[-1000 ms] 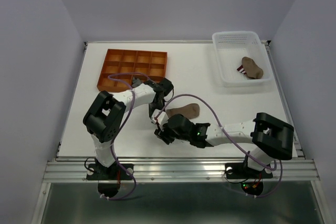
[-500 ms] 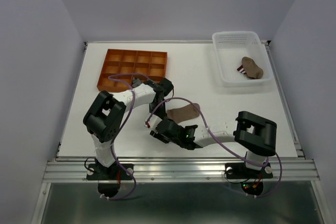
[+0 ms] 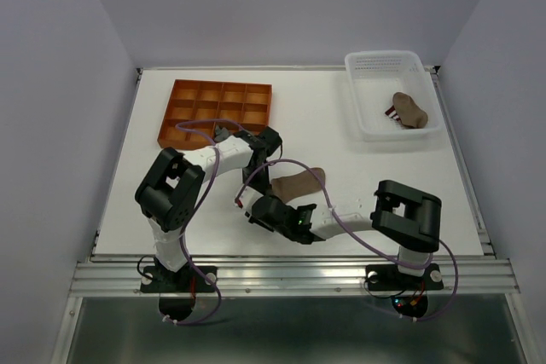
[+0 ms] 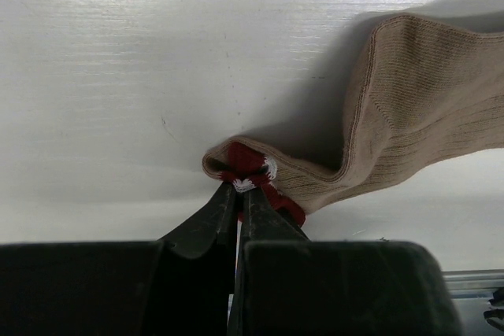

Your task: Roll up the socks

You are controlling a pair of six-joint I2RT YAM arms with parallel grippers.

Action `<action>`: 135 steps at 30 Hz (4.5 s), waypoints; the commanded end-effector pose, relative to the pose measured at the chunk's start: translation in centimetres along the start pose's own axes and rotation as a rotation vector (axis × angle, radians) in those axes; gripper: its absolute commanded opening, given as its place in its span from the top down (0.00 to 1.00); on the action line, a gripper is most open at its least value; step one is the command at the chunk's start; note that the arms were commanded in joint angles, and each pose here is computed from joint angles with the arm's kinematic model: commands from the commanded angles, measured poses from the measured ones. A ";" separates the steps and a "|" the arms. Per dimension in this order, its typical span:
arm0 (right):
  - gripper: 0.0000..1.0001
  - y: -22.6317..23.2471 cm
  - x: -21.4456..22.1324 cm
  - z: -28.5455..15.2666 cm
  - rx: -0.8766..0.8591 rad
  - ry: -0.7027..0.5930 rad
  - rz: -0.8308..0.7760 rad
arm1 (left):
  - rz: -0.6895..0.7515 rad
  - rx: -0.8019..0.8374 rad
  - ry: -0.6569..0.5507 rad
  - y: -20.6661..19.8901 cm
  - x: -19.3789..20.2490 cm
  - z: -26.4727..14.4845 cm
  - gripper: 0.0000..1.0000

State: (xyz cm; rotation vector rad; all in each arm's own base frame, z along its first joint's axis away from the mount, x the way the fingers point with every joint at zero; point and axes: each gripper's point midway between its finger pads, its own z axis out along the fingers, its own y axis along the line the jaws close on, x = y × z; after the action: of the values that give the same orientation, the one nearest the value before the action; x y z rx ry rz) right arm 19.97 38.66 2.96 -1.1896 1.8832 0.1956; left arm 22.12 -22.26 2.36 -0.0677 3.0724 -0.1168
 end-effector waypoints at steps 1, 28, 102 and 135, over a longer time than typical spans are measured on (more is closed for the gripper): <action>0.74 -0.8 1.0 0.6 0.076 0.050 -0.034 | -0.007 -0.005 0.011 0.0 0.1 -0.4 1.00; 0.99 -2.9 -1.9 -0.5 -0.206 -0.119 0.481 | -0.247 0.143 -0.334 4.6 -7.4 -7.0 0.52; 0.85 -5.5 -0.6 0.1 -0.760 -0.206 0.988 | -0.176 0.239 -0.217 -2.1 -4.0 0.2 0.57; 0.64 -4.7 -4.9 -3.6 -0.389 -0.256 0.401 | -0.120 0.125 -0.169 -1.2 -3.0 -2.6 1.00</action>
State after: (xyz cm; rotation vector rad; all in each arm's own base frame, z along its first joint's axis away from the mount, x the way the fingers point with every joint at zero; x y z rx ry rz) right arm 21.71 36.63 9.42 -0.9049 1.9744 1.0212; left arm 25.95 -22.72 4.59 -0.3062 2.8267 -0.2859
